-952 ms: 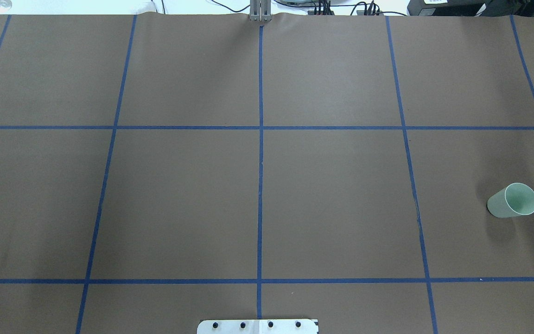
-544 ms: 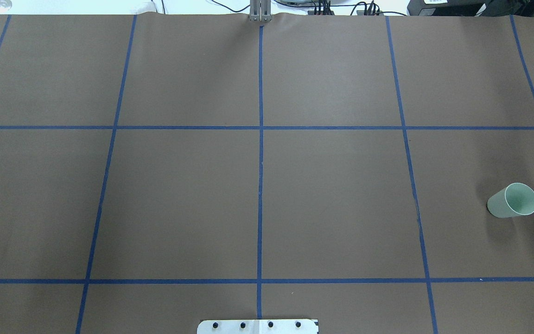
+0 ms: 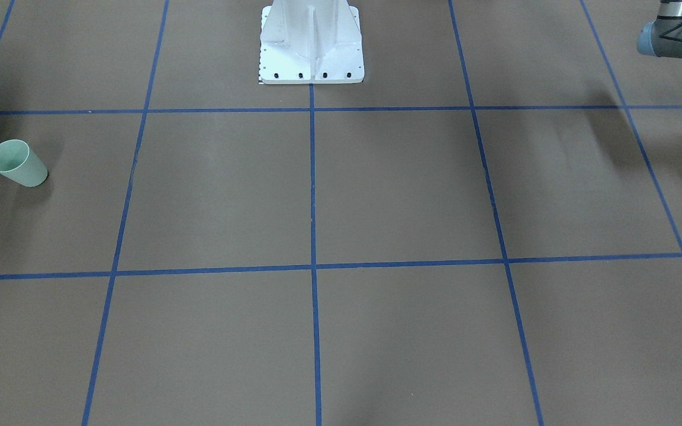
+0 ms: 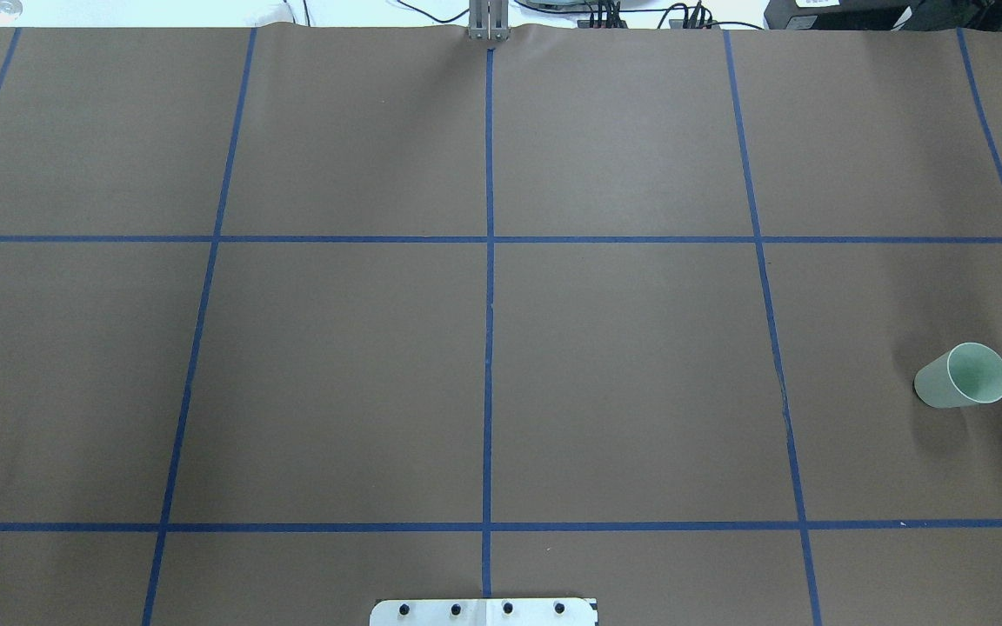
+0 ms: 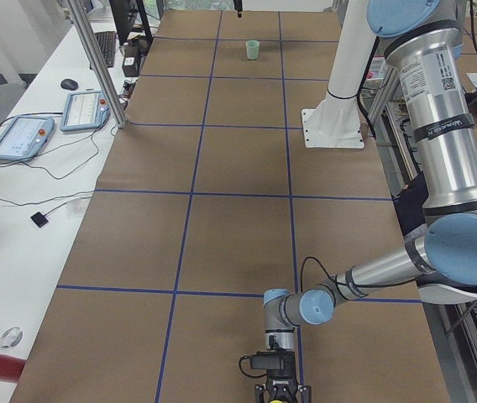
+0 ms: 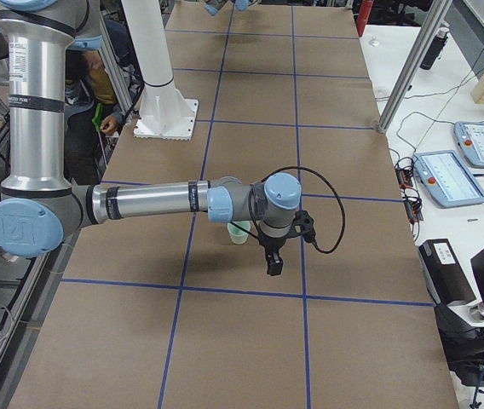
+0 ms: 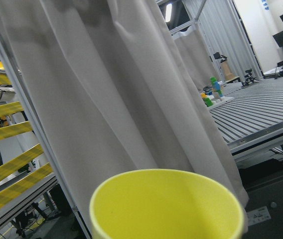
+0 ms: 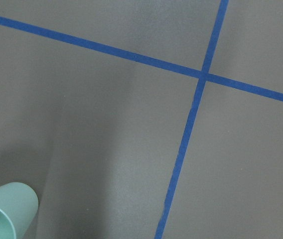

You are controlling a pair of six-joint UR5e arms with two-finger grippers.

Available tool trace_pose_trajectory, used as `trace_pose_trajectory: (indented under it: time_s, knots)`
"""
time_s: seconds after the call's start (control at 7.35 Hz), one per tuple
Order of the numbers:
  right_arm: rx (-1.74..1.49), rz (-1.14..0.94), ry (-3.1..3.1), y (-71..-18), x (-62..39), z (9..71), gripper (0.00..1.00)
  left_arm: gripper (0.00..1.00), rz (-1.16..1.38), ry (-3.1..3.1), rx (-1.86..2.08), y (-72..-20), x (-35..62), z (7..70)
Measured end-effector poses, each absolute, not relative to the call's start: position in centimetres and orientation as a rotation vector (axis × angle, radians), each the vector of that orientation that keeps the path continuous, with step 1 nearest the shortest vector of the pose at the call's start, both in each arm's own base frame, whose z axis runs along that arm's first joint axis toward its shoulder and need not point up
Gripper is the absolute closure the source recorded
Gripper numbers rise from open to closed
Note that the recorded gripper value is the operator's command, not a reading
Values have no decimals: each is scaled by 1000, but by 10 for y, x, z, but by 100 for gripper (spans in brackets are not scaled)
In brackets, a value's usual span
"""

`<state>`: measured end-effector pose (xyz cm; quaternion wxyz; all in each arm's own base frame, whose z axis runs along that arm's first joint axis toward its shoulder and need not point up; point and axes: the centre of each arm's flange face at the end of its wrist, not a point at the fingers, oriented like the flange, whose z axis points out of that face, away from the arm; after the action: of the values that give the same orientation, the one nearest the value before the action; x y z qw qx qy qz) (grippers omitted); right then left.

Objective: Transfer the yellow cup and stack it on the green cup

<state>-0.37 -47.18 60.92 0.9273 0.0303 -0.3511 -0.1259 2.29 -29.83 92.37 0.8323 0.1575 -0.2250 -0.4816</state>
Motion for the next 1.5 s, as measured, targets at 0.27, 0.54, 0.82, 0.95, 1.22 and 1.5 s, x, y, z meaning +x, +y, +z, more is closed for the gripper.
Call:
trace_pose_trajectory:
  time_s: [0.27,0.54,0.82,0.95,1.22,1.5]
  knots:
    - [66,-259,-721,-473,-4,607,0,96,-945,-300,401,-324,9,902]
    - [67,-261,-722,-474,-4,607,0,96,-805,-135,561,-367,-34,854]
    - [73,-262,-723,-474,-4,604,0,98,-662,-64,749,-411,-51,803]
    - [84,-267,-722,-475,-4,601,0,98,-643,-24,815,-435,-46,781]
    - [123,-282,-718,-478,-5,597,0,100,-539,182,896,-465,-24,744]
    - [162,-295,-715,-486,-5,589,0,100,-397,394,998,-480,-2,699]
